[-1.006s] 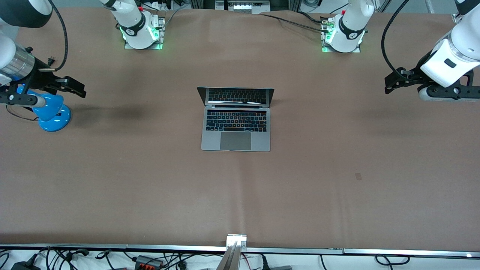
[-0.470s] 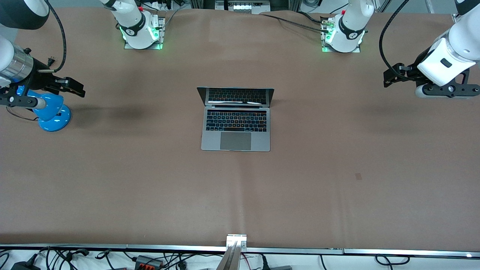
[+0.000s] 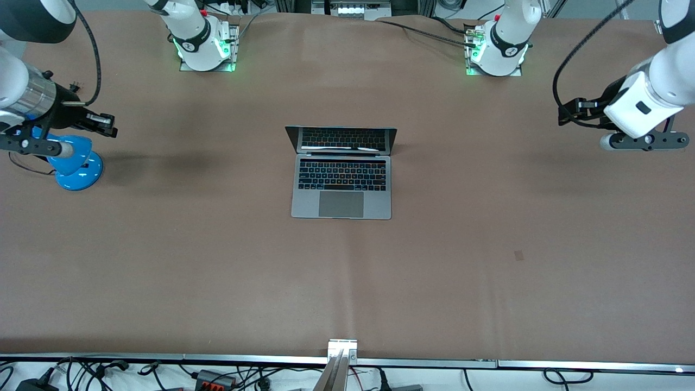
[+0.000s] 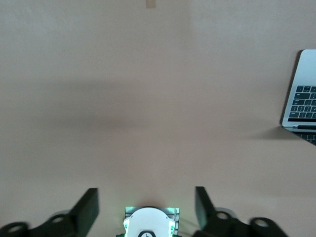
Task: Close laptop with both arms from behind
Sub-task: 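Move both grippers toward the laptop lid's back edge from behind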
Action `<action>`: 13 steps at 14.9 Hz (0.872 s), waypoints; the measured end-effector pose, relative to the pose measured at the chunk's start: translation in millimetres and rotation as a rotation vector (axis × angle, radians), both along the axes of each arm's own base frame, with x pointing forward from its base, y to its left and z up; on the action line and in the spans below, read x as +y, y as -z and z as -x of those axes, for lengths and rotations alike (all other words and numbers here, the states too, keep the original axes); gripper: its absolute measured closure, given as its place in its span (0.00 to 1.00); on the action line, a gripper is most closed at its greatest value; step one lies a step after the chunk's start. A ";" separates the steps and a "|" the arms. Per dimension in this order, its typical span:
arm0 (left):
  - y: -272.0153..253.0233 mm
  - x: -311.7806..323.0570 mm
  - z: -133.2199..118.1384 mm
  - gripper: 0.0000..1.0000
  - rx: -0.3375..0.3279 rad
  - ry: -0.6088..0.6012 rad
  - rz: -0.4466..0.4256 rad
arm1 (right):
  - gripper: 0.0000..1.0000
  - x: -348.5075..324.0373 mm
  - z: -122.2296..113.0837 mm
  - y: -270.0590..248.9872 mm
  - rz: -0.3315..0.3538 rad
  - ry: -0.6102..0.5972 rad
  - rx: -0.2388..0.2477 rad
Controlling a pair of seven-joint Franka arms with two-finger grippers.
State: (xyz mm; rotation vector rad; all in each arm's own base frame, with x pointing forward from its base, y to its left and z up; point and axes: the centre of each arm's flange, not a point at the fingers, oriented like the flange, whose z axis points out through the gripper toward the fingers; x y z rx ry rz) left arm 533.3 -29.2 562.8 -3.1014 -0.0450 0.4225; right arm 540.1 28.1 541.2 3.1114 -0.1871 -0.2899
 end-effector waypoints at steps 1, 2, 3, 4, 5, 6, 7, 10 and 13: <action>1.8 2.0 -1.0 0.33 0.007 0.006 0.003 | 0.99 9.5 0.9 3.3 -0.008 -0.011 0.016; 3.1 2.6 -1.9 0.43 0.011 0.011 0.005 | 0.99 23.9 1.5 8.4 -0.024 -0.024 0.034; 3.4 1.6 -2.2 0.52 0.014 0.013 0.013 | 0.99 41.3 2.1 15.1 -0.040 -0.040 0.051; 3.1 -0.9 -2.3 0.62 0.015 0.012 0.034 | 0.99 59.6 3.1 23.2 -0.053 -0.056 0.070; 2.9 -3.5 -2.3 0.71 0.016 0.010 0.057 | 0.99 76.2 4.8 33.1 -0.062 -0.062 0.092; 3.3 -5.7 -2.3 0.81 0.019 0.010 0.072 | 0.99 89.0 6.5 43.9 -0.075 -0.059 0.119; 4.3 -8.4 -2.1 0.90 0.024 0.013 0.085 | 0.99 97.7 7.7 55.0 -0.096 -0.054 0.147; 9.8 -28.7 3.8 0.99 0.078 0.048 0.117 | 0.99 111.7 15.1 87.0 -0.154 -0.042 0.230; 25.4 -71.9 14.2 0.99 0.150 0.102 0.193 | 0.99 148.8 33.1 106.1 -0.146 -0.046 0.281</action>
